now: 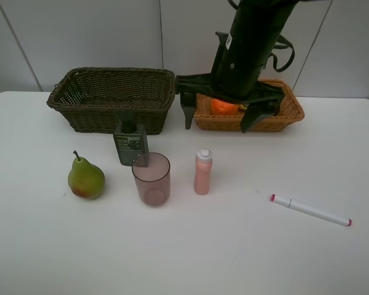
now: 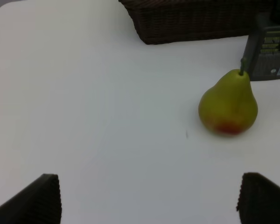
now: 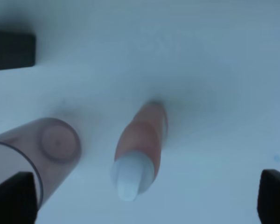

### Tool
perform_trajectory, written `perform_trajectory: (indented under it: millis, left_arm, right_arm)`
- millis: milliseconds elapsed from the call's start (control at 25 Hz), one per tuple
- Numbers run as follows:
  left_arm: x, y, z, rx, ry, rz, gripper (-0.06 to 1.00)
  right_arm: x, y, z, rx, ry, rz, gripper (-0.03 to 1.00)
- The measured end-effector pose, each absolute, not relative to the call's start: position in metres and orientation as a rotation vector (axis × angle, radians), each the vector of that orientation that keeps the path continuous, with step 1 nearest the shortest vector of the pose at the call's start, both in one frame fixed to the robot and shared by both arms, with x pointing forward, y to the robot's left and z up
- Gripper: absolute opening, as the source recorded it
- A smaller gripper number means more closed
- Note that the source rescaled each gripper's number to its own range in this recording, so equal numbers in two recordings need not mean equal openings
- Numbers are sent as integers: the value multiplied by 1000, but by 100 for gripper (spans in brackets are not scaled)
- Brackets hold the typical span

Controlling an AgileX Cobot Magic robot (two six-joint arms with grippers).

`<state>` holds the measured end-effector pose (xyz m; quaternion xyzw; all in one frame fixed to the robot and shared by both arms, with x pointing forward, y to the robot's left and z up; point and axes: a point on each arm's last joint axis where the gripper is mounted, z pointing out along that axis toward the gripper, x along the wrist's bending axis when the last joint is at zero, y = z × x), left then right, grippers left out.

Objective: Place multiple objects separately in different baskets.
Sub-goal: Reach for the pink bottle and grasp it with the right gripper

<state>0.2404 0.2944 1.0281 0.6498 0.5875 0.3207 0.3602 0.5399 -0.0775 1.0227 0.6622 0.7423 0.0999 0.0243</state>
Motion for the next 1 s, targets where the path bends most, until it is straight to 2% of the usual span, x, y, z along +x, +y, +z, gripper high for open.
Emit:
perform_trajectory:
  millis: [280, 600, 1000]
  left_arm:
    - [240, 294, 1028, 1675, 1514, 827, 100]
    - [240, 294, 1028, 1675, 1514, 827, 100]
    - [240, 294, 1028, 1675, 1514, 827, 100]
  right_arm:
    - [529, -80, 987, 2109, 2305, 319, 91]
    - [525, -72, 980, 2079, 2337, 367, 91]
    - [534, -66, 946, 2035, 2352, 288, 89]
